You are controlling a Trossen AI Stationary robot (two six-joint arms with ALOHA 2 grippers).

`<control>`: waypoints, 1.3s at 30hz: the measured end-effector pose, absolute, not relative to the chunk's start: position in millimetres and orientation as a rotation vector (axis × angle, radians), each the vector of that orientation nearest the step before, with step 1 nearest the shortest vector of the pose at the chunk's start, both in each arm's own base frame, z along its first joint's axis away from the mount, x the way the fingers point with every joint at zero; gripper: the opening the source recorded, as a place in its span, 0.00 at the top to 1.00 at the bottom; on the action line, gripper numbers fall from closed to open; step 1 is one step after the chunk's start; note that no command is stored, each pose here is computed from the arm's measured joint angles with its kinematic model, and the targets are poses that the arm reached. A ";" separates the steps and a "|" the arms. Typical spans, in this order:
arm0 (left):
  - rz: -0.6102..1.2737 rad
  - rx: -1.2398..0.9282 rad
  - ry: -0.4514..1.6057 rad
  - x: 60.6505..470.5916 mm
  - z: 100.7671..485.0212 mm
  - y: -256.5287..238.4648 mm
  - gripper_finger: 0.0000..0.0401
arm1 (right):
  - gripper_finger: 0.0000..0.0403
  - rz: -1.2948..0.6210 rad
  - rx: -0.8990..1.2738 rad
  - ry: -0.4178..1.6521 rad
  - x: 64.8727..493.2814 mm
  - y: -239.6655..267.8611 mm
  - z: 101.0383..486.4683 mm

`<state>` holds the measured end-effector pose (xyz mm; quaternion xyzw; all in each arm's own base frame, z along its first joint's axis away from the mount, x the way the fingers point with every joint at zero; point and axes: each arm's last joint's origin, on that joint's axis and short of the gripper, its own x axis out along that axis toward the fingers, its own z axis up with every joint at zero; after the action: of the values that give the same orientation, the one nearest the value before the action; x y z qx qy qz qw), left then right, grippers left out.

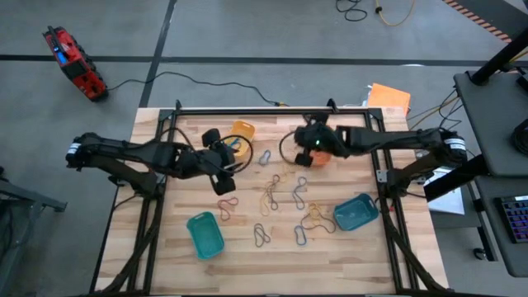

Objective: Sort rubber bands into baskets
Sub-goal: Put the red rubber band into the orange bin

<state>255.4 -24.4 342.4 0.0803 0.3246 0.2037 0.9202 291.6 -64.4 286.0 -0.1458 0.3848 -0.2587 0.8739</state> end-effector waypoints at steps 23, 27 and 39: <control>0.435 0.142 0.650 241.8 350.7 -22.1 0.60 | 0.98 -0.741 -0.037 1.051 238.8 -91.6 234.6; 0.435 0.141 0.649 241.8 350.8 -22.1 0.60 | 0.98 -0.752 -0.016 1.087 235.1 -90.4 232.6; 0.435 0.148 0.666 241.5 348.7 -22.1 0.60 | 0.98 -0.800 0.059 1.181 223.6 -86.7 228.3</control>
<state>241.5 -22.1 348.7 0.0719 0.3239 0.2117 0.9193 223.6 -86.7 228.3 0.0273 0.5417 -0.3669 0.7558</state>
